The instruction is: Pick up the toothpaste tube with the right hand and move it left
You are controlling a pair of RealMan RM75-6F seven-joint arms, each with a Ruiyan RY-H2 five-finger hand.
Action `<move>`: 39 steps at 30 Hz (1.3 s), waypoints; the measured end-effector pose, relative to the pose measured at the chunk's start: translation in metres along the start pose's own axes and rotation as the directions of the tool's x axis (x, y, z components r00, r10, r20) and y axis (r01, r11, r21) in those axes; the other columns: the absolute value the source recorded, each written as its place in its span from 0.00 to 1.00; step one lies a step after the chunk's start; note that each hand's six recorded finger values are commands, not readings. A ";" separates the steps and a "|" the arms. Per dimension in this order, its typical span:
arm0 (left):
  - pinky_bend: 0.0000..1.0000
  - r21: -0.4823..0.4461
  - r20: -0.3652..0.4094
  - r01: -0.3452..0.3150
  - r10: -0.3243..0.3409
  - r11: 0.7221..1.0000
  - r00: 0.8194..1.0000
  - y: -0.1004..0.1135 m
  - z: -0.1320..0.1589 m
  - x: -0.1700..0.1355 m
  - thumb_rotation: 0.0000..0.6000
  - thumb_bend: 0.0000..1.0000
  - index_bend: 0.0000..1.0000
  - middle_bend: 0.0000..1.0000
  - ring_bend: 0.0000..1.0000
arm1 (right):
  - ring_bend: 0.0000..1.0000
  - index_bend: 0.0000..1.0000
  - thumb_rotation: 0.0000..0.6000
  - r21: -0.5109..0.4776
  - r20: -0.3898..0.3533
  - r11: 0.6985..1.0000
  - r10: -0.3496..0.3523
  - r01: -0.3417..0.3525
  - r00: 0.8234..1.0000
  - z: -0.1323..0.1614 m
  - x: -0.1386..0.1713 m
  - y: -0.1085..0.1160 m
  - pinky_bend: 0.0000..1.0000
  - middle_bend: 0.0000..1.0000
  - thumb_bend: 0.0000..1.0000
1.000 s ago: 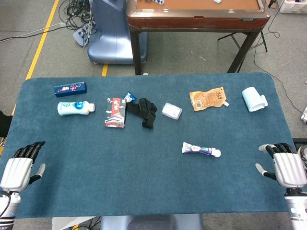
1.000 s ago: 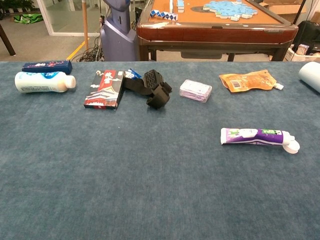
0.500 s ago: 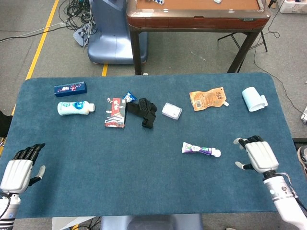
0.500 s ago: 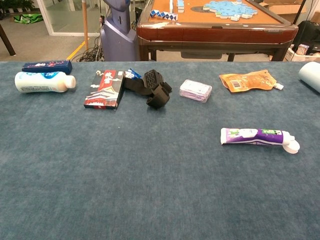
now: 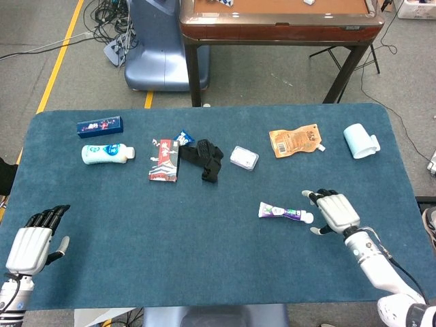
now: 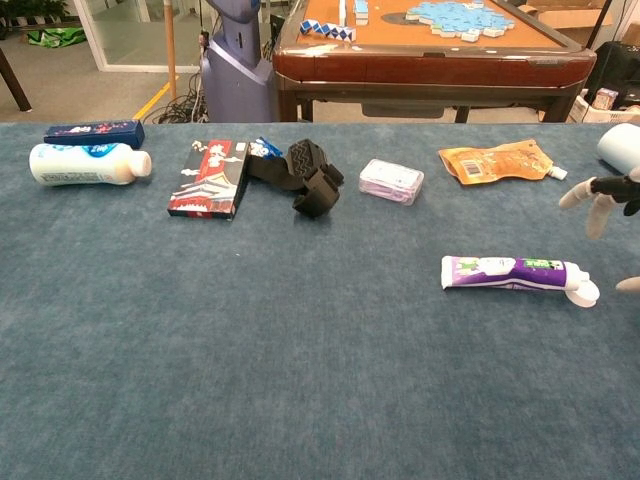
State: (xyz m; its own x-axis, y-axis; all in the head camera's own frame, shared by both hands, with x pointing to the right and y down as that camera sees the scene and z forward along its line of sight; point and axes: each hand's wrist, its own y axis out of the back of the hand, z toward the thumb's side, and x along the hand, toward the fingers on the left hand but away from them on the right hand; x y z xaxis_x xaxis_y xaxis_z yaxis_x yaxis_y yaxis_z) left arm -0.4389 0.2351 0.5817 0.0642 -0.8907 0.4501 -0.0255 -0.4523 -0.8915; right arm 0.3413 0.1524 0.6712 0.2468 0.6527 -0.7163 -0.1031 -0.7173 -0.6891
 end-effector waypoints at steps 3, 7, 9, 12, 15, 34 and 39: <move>0.19 -0.001 -0.004 0.004 -0.004 1.000 1.000 0.000 -0.001 -0.001 1.00 0.38 0.12 0.16 0.17 | 0.18 0.14 1.00 -0.007 -0.016 1.000 0.017 -0.018 1.000 0.005 -0.009 -0.007 0.22 0.34 0.15; 0.19 -0.002 -0.001 0.010 -0.010 1.000 1.000 -0.001 0.000 -0.002 1.00 0.38 0.12 0.16 0.17 | 0.18 0.14 1.00 -0.032 -0.034 0.999 0.040 -0.041 0.999 0.013 -0.021 -0.016 0.21 0.34 0.15; 0.19 -0.003 0.002 0.012 -0.012 1.000 1.000 -0.002 0.001 -0.002 1.00 0.38 0.12 0.16 0.17 | 0.18 0.14 1.00 -0.045 -0.042 0.998 0.050 -0.051 0.998 0.017 -0.026 -0.021 0.21 0.34 0.15; 0.19 -0.006 0.008 0.011 -0.010 1.000 1.000 -0.001 0.002 -0.002 1.00 0.38 0.12 0.16 0.17 | 0.18 0.14 1.00 -0.057 -0.052 0.996 0.069 -0.072 0.996 0.021 -0.029 -0.028 0.20 0.34 0.15; 0.19 -0.008 0.007 0.009 -0.009 1.000 1.000 -0.001 0.001 -0.003 1.00 0.38 0.12 0.16 0.17 | 0.18 0.13 1.00 -0.074 -0.058 0.994 0.081 -0.085 0.995 0.024 -0.026 -0.032 0.19 0.34 0.15; 0.19 -0.023 0.021 0.011 -0.011 1.000 1.000 -0.003 -0.001 -0.002 1.00 0.38 0.12 0.16 0.17 | 0.18 0.09 1.00 -0.100 -0.058 0.989 0.105 -0.110 0.993 0.029 0.035 -0.024 0.19 0.34 0.15; 0.19 -0.026 0.013 0.010 -0.010 1.000 1.000 -0.003 -0.003 -0.005 1.00 0.38 0.12 0.16 0.17 | 0.18 0.09 1.00 -0.010 -0.064 1.000 0.020 -0.020 0.998 0.023 0.034 0.003 0.19 0.34 0.15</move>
State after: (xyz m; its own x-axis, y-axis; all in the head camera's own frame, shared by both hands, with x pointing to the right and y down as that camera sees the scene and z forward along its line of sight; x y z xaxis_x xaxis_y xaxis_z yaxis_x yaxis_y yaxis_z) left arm -0.4417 0.2406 0.5820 0.0771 -0.8855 0.4583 -0.0509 -0.4625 -0.8851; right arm 0.3273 0.1777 0.6419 0.3060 0.6214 -0.7213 -0.0988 -0.7328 -0.6732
